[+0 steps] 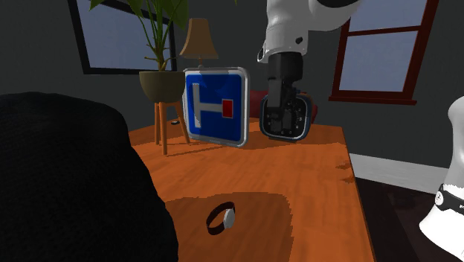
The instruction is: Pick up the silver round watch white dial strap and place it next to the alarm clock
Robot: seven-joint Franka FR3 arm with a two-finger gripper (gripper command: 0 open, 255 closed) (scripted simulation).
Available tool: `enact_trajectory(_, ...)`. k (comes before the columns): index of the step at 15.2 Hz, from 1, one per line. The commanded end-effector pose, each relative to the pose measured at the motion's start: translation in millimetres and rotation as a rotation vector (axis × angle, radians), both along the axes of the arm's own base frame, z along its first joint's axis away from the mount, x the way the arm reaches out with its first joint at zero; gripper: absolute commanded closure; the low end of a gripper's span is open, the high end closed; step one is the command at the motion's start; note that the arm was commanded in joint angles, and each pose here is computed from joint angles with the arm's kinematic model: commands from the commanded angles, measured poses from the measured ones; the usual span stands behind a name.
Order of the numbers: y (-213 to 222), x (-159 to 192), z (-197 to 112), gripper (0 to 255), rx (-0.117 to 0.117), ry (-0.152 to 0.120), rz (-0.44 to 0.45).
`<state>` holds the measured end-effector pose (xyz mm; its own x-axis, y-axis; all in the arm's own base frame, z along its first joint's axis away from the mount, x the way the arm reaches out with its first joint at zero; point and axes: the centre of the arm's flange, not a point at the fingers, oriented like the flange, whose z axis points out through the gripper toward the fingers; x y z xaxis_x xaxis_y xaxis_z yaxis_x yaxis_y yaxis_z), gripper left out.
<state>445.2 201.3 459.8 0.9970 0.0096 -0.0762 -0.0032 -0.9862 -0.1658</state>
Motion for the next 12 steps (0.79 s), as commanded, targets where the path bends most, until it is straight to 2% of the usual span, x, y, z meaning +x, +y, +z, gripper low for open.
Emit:
enact_trajectory(1, 17, 13, -15, 0, 0.009, 0.007, -0.003)
enact_trajectory(12, 113, 78, -86, 0, 0.052, 0.044, -0.015)
